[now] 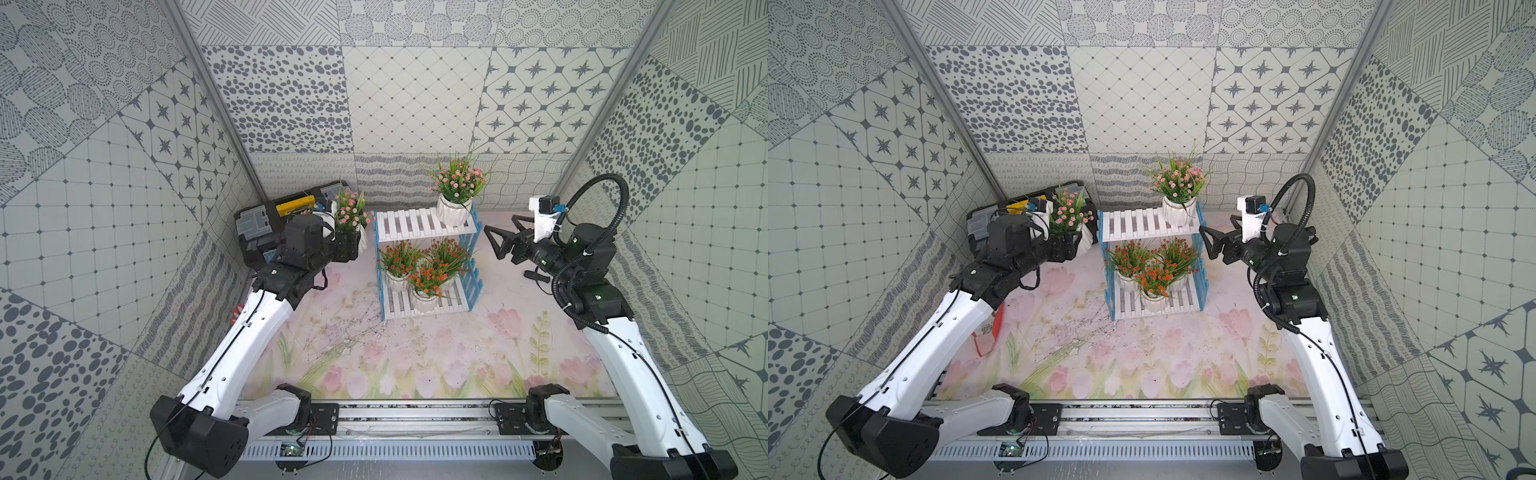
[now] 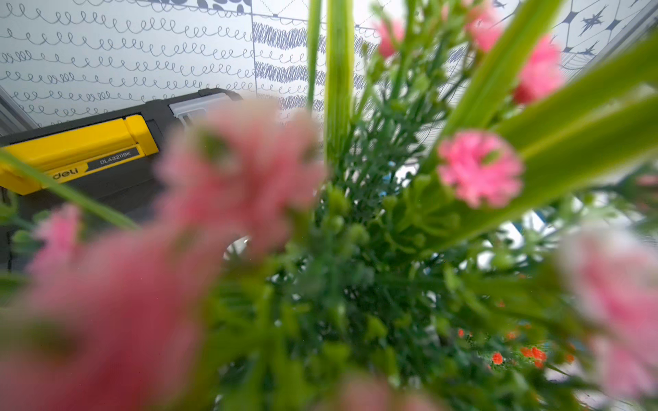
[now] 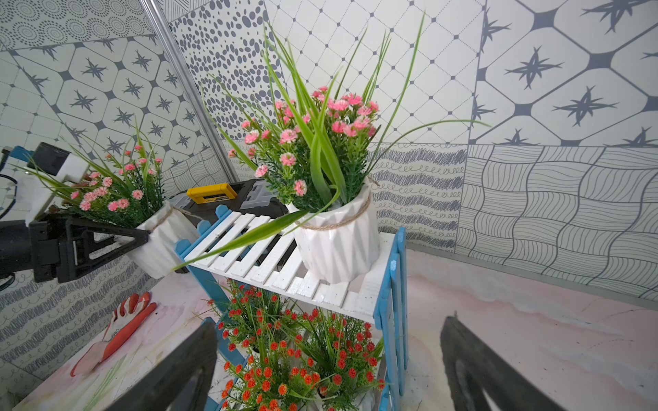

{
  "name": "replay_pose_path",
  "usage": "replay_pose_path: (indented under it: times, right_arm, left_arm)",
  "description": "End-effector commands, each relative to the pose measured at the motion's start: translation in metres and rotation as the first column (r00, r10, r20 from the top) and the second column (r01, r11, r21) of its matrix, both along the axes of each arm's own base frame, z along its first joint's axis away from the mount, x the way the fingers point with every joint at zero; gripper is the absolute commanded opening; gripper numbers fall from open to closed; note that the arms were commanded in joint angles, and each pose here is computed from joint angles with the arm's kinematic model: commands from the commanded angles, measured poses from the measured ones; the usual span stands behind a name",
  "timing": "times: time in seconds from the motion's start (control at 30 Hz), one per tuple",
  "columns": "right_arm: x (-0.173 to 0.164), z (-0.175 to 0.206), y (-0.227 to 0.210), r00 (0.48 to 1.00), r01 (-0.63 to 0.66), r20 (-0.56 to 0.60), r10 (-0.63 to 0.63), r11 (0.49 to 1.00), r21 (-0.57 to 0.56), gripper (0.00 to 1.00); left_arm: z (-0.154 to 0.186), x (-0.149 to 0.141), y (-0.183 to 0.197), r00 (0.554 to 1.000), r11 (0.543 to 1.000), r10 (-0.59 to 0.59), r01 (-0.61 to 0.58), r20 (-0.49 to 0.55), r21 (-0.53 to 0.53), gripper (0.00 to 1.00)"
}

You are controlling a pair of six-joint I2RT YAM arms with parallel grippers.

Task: Place the baby's breath potted plants on the rack by color
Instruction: Pick up the baby's breath potted plant from the center of the board, then place the baby's breath potted plant on the rack.

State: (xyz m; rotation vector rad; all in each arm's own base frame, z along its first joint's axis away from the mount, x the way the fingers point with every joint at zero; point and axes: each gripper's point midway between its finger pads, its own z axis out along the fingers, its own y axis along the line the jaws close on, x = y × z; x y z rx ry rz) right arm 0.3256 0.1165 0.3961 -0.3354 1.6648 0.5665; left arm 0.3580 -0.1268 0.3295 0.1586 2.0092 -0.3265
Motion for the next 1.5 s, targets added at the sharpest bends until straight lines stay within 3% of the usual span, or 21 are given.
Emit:
replay_pose_path:
  times: [0.0,0.83,1.47]
  right_arm:
    - [-0.004,0.017,-0.003,0.998,0.011,0.058,-0.012,1.000,0.010,0.98]
    - [-0.003,0.017,-0.006,0.998,0.026,0.057,-0.026,1.000,0.001,0.98]
    - [-0.004,0.015,-0.012,0.997,0.058,0.053,-0.057,0.998,-0.013,0.98]
  left_arm:
    - [0.038,0.004,-0.005,0.994,0.999,-0.036,0.037,0.100,-0.007,0.62]
    - [0.106,0.031,-0.073,0.968,0.983,-0.184,0.177,0.169,0.054,0.62]
    - [0.086,0.046,-0.146,0.940,0.939,-0.332,0.322,0.080,0.117,0.62]
